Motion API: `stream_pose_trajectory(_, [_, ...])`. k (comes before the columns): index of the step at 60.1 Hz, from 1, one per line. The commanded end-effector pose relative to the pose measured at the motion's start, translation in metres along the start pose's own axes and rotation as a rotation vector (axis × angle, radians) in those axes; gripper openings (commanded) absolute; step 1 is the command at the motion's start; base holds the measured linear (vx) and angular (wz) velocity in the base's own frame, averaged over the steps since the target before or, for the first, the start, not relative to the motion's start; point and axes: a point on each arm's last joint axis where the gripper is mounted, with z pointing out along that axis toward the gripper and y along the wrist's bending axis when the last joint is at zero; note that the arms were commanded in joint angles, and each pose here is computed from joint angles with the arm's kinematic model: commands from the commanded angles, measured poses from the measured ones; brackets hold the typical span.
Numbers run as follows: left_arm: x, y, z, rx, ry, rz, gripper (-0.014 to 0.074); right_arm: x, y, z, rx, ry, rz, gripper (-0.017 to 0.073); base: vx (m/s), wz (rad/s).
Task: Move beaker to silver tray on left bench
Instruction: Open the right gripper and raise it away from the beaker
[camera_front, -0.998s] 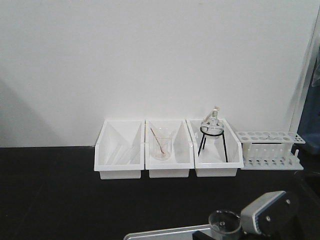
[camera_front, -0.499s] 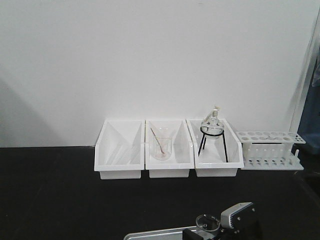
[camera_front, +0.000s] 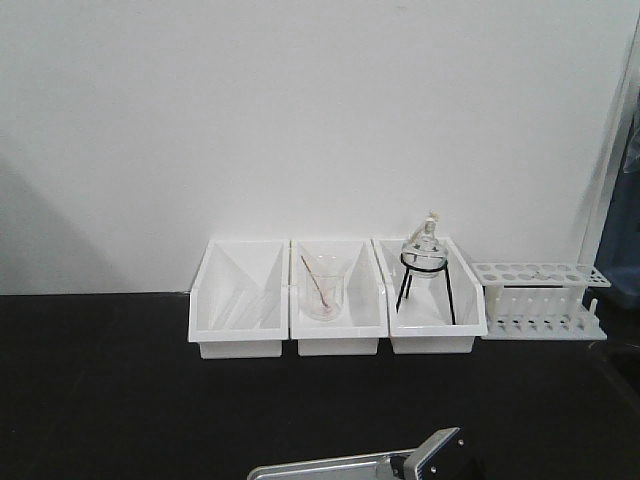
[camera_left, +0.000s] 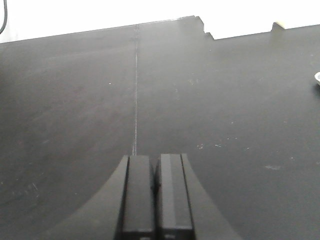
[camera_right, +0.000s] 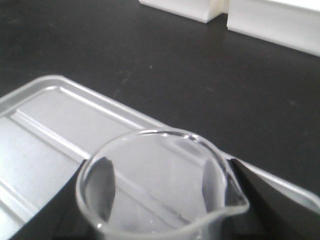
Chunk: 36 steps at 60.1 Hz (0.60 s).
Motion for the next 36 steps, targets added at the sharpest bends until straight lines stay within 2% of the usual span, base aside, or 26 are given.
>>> stream_pose_trajectory(1, [-0.0009, -0.0007, 0.0016, 0.006, -0.063, -0.003, 0.0001, -0.0235, -0.0023, -0.0013, -0.005, -0.135, -0.024, 0.0056, 0.0, 0.0])
stream_pose_trajectory(12, [-0.0009, -0.0007, 0.0016, 0.006, -0.063, -0.003, 0.0001, -0.0231, -0.002, -0.0011, -0.009, -0.134, -0.013, 0.0193, 0.0, 0.0])
stream_pose_trajectory(22, [-0.0009, -0.0007, 0.0016, 0.006, -0.063, -0.003, 0.0001, -0.024, -0.0018, -0.0012, -0.011, -0.144, -0.013, 0.0435, 0.0, 0.0])
stream_pose_trajectory(29, [-0.0009, -0.0007, 0.0016, 0.006, -0.063, -0.003, 0.0001, -0.0239, -0.0021, -0.0012, -0.009, -0.144, 0.006, 0.0613, 0.0, 0.0])
stream_pose_trajectory(36, [-0.0009, -0.0007, 0.0016, 0.006, -0.063, -0.003, 0.0001, -0.0264, -0.0041, -0.002, 0.011, -0.154, 0.044, 0.0715, 0.0, 0.0])
